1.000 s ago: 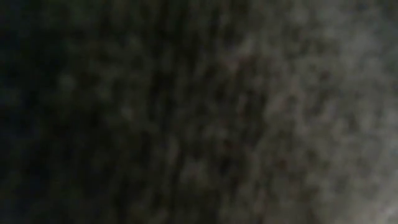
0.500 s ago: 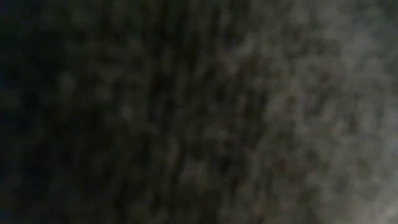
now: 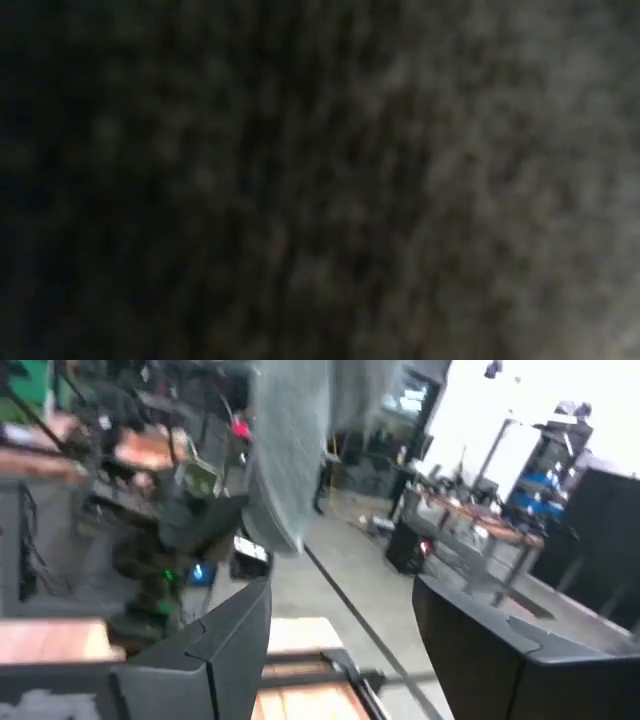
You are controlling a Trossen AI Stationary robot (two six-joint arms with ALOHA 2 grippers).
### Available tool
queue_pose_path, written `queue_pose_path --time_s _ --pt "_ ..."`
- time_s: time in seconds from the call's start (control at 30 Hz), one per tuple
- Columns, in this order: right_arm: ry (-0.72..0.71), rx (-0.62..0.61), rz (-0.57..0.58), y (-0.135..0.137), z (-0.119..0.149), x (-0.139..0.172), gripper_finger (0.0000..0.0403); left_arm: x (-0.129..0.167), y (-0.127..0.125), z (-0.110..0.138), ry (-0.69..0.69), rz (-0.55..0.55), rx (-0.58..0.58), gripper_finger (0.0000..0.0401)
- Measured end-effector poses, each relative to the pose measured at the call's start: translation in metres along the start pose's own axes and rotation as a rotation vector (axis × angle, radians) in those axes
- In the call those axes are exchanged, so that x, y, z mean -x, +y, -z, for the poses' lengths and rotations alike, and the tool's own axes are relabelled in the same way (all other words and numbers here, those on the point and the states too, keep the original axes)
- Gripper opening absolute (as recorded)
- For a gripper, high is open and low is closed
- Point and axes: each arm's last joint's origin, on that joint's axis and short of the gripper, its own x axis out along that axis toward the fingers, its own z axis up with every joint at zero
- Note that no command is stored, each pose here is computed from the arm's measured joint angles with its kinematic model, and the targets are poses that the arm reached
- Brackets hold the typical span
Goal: Pick & Place hat
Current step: Put the right gray cap into the bottom transparent bin
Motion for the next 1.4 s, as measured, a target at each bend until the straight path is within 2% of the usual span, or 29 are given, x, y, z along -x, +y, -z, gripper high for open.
queue_pose_path --time_s 0.17,0.4,0.67,0.8,0.9,1.0,1.2,1.4 --pt "-0.124 0.005 -0.054 0.012 0.008 -0.014 0.0232 -0.005 -0.004 -0.009 -0.037 0.059 0.023 0.0" --pt "-0.207 0.085 -0.012 0.03 0.021 -0.04 0.0226 -0.011 -0.008 -0.009 -0.024 0.066 0.006 0.0" --pt "-0.252 0.107 0.028 0.042 0.016 -0.066 0.0226 -0.011 -0.009 -0.007 -0.012 0.068 0.0 0.0" --pt "-0.208 0.165 0.048 0.046 0.013 -0.069 0.0216 -0.011 -0.008 -0.007 -0.012 0.068 -0.004 0.0" --pt "-0.2 0.165 0.042 0.047 0.009 -0.067 0.0193 -0.011 -0.008 -0.007 -0.011 0.07 -0.005 0.0" --pt "-0.2 0.166 0.042 0.043 0.004 -0.064 0.0154 -0.011 -0.009 -0.006 -0.005 0.07 -0.007 0.0" --pt "-0.201 0.153 -0.004 0.037 -0.006 -0.058 0.0033 -0.011 -0.009 -0.003 0.02 0.082 -0.018 0.0" --pt "-0.186 0.155 0.002 0.036 -0.007 -0.057 0.0012 -0.01 -0.01 0.002 0.062 0.099 -0.054 0.0011"
